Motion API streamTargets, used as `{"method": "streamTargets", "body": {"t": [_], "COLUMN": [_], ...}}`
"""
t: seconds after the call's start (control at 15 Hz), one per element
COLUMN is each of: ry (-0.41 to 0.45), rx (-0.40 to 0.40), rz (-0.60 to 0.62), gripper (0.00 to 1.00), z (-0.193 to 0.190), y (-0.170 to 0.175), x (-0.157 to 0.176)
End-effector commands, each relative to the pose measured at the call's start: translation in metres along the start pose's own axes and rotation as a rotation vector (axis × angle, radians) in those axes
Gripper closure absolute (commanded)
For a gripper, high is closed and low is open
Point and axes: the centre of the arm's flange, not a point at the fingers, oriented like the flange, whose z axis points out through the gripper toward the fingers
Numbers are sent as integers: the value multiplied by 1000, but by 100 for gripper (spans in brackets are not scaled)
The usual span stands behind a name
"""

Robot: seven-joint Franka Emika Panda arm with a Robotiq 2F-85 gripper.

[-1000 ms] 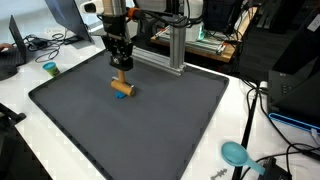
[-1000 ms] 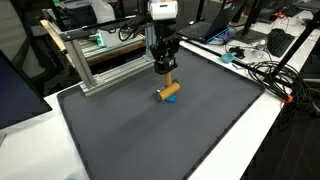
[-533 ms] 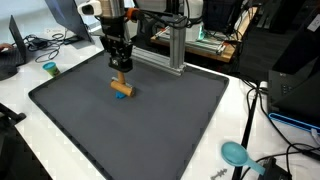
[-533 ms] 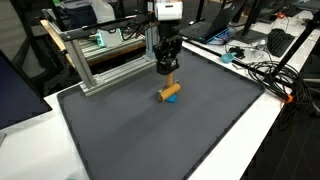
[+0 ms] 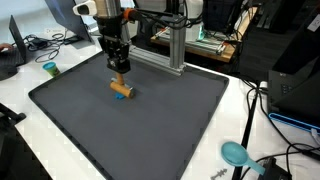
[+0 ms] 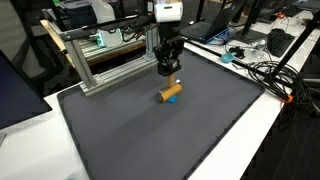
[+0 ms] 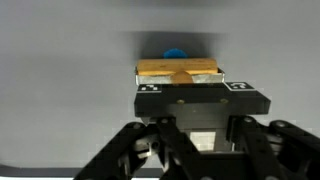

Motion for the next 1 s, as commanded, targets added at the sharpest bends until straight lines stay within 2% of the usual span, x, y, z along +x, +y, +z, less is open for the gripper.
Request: {"method": "streamTargets", "body": {"t": [0.0, 0.27, 0.6, 0.93], "ry": [6, 30, 73, 268], "rx": [73, 94, 58, 45], "rz": [69, 128, 173, 167], "gripper": [78, 78, 78, 78], "z": [36, 37, 42, -37], "y": [4, 11, 11, 32], "x": [10, 11, 14, -12]}}
